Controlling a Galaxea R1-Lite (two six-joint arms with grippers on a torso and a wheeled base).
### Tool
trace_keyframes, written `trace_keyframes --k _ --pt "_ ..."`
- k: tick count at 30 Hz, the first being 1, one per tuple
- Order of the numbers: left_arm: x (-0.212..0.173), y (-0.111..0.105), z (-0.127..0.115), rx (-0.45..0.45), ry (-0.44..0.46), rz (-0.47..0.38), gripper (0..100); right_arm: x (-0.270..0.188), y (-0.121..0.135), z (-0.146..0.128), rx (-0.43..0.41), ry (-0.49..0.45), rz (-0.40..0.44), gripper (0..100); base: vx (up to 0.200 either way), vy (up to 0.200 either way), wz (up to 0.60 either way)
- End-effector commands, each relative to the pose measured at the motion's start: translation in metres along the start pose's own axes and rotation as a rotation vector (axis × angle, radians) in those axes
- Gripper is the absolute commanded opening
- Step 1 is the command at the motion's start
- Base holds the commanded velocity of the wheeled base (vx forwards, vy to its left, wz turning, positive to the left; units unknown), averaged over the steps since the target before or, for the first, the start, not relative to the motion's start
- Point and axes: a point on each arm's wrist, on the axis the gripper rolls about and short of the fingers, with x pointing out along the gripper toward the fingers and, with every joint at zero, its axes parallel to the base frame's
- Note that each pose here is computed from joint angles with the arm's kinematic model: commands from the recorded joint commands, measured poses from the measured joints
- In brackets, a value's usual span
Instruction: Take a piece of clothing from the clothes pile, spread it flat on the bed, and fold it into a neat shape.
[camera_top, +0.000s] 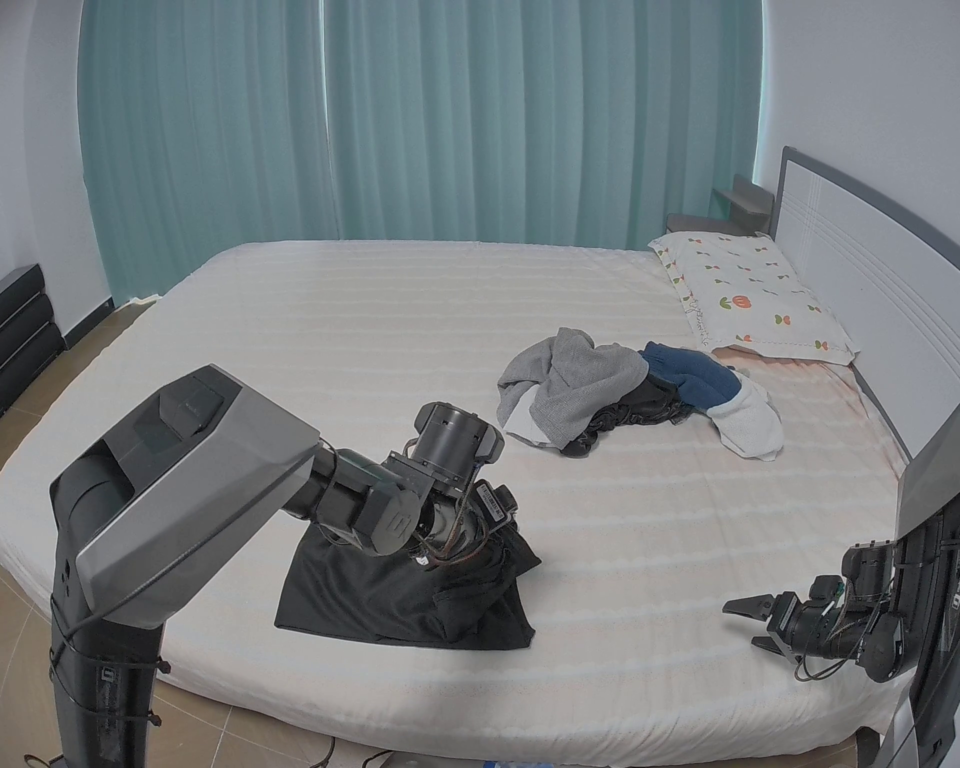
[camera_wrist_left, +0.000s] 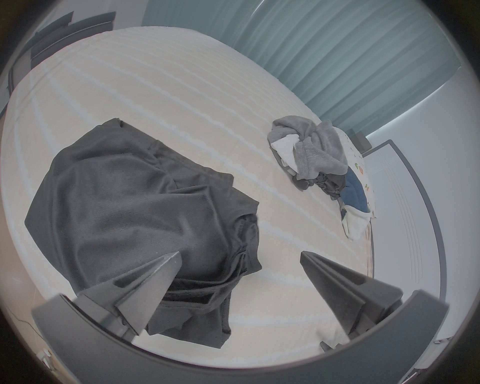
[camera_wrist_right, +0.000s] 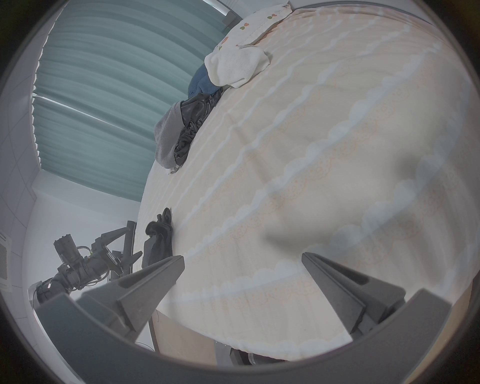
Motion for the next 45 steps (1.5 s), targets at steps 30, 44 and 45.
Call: trace_keyframes --k 30,44,45 --pt "-0.065 0.174 0.052 -0.428 -0.017 -0.044 100 -0.001 0.0 -0.004 -0.004 0.013 -0.004 100 0.0 0.04 0.0" --pt "-0.065 0.18 0.056 -0.443 -0.027 -0.041 100 -0.001 0.001 -0.004 -0.006 0.011 -0.008 100 0.0 0.2 0.0" --pt "-0.065 0.181 0.057 -0.445 -0.028 -0.04 100 -0.001 0.001 -0.004 -0.006 0.011 -0.008 100 0.0 0.2 0.0"
